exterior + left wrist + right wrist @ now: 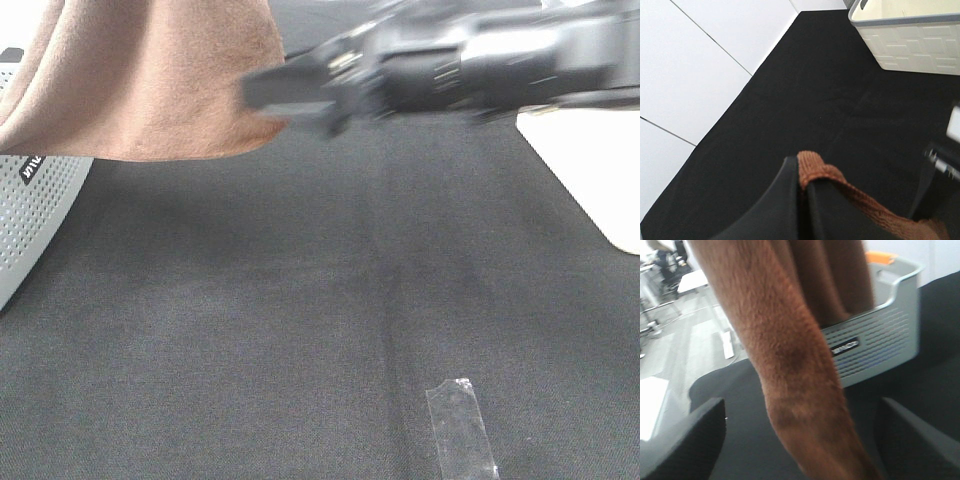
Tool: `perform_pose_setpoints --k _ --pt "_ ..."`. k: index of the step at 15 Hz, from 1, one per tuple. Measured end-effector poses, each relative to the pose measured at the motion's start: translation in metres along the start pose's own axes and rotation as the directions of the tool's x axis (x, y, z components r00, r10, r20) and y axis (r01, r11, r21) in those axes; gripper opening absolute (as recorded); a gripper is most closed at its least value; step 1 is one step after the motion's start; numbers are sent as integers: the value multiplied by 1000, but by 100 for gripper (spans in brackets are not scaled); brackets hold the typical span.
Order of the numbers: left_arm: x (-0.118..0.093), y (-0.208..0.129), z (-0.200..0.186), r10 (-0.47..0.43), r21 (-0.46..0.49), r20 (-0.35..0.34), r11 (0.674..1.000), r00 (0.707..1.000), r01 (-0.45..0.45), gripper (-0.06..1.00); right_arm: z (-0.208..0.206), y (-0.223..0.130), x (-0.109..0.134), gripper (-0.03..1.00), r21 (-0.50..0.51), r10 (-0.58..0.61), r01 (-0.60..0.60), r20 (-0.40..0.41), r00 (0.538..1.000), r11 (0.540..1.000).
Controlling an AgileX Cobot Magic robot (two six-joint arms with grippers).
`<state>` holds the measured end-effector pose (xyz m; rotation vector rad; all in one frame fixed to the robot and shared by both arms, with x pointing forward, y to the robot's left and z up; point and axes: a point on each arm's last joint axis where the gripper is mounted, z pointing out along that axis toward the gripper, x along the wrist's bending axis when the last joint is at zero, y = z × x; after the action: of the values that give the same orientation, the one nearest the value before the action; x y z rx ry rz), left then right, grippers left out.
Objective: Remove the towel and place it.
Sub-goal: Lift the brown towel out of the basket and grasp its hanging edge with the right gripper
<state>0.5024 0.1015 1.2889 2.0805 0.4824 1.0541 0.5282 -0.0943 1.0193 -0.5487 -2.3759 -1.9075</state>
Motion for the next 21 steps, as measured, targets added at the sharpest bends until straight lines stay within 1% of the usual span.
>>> perform_pose_setpoints --k 2,5,7,9,10,12,13,14,15,16,18,19,20,21 --pt "0 3 0 -19 -29 -3 999 1000 19 0 21 -4 8 75 23 -5 6 -57 998 1000" --pt "0 3 0 -30 -30 -1 999 1000 30 0 24 -6 9 74 30 2 0 -66 998 1000" --pt "1 1 0 -21 -11 -9 1000 1000 21 0 24 -6 8 65 30 1 1 -62 998 1000" --pt "3 -2 0 4 21 -33 1000 999 -3 0 24 -5 8 52 30 1 1 -61 998 1000" --pt "4 -3 0 12 33 -41 999 999 -11 0 24 -5 8 42 30 1 1 -61 998 1000" --pt "5 -3 0 22 40 -53 999 998 -20 0 24 -5 8 15 30 -1 2 -61 998 1000" --pt "5 -4 0 23 41 -55 999 998 -21 0 24 -6 8 6 34 3 0 -62 998 999" --pt "5 -4 0 23 41 -55 999 998 -21 0 24 -6 8 0 43 4 -1 -64 998 999" --pt "5 -4 0 24 42 -55 999 998 -21 0 24 -6 8 0 42 7 -5 -62 998 999" --pt "5 -4 0 24 45 -54 999 998 -21 0 24 -6 7 0 41 31 -30 -42 999 999" --pt "5 -5 0 23 52 -51 998 998 -20 0 24 -7 4 0 59 118 -118 -2 993 991" --pt "5 -5 0 15 55 -50 998 999 -12 0 22 -3 4 0 78 159 -159 14 987 984" --pt "5 -5 0 -3 54 -51 999 999 6 0 19 5 8 0 108 177 -178 20 984 978" --pt "5 -5 0 -20 53 -52 998 998 23 0 14 18 11 0 147 191 -196 47 980 969"
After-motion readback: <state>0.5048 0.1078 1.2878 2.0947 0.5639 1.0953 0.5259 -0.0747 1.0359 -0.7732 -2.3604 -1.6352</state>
